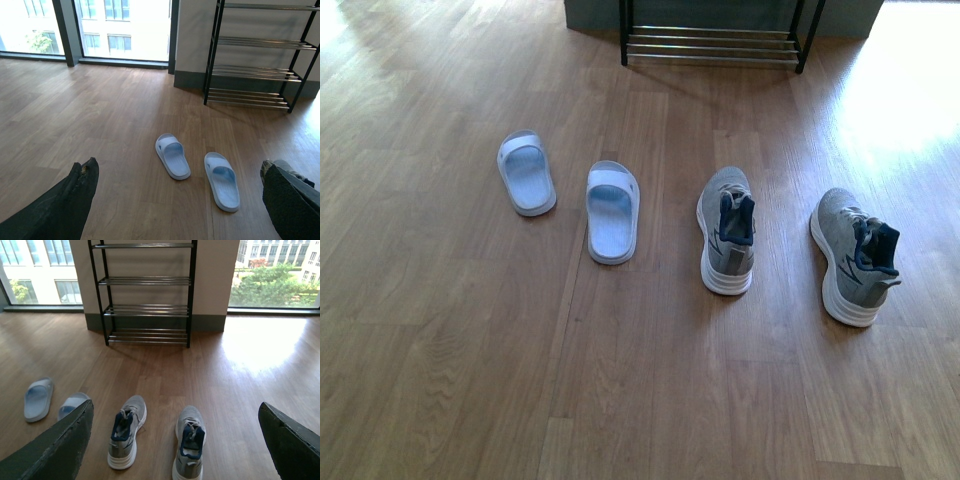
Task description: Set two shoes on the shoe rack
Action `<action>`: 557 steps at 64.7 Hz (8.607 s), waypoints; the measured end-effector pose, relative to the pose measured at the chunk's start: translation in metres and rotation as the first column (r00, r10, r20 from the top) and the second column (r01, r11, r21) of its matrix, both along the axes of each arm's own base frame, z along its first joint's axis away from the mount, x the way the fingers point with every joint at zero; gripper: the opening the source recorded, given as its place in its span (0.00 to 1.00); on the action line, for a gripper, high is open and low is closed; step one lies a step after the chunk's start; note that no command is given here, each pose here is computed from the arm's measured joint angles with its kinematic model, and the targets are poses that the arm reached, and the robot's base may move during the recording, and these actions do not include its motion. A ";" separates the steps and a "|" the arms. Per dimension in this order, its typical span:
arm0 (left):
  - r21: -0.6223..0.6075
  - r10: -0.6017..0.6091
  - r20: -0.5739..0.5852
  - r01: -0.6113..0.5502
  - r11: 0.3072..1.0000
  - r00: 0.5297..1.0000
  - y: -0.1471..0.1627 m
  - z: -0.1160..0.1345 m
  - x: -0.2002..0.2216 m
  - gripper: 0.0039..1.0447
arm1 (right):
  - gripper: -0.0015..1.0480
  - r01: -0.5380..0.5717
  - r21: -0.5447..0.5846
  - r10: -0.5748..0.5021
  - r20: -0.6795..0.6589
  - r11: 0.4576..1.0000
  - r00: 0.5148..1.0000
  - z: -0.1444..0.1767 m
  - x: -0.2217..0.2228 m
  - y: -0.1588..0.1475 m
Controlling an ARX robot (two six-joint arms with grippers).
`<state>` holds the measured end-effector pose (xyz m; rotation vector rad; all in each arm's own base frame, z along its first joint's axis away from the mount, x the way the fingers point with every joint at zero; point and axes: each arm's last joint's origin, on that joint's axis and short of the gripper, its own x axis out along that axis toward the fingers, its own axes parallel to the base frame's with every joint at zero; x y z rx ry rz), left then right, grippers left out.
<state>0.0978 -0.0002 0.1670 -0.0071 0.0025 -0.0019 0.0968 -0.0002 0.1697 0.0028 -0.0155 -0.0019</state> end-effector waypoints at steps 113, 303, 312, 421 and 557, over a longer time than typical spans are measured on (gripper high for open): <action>0.000 0.000 0.000 0.000 1.000 1.000 0.000 0.000 0.000 0.91 | 0.91 0.238 -0.048 -0.205 -0.687 0.970 0.697 -0.109 0.153 -0.082; 0.000 0.000 0.000 0.000 1.000 1.000 0.000 0.000 0.000 0.91 | 0.01 0.152 0.351 0.006 -0.410 0.924 0.912 0.025 0.050 -0.084; 0.000 0.000 0.000 0.000 1.000 1.000 0.000 0.000 0.000 0.91 | 0.01 0.024 0.333 0.094 -0.332 0.943 0.938 0.037 0.032 -0.043; -0.122 0.119 -0.565 -0.225 0.967 0.817 -0.066 -0.013 0.048 0.91 | 0.01 -0.003 0.340 0.113 -0.305 0.940 0.945 0.039 0.028 -0.038; -0.015 -0.014 -0.931 -0.001 1.000 0.365 -0.172 -0.271 0.219 0.01 | 0.01 -0.003 0.340 0.113 -0.305 0.940 0.945 0.039 0.028 -0.038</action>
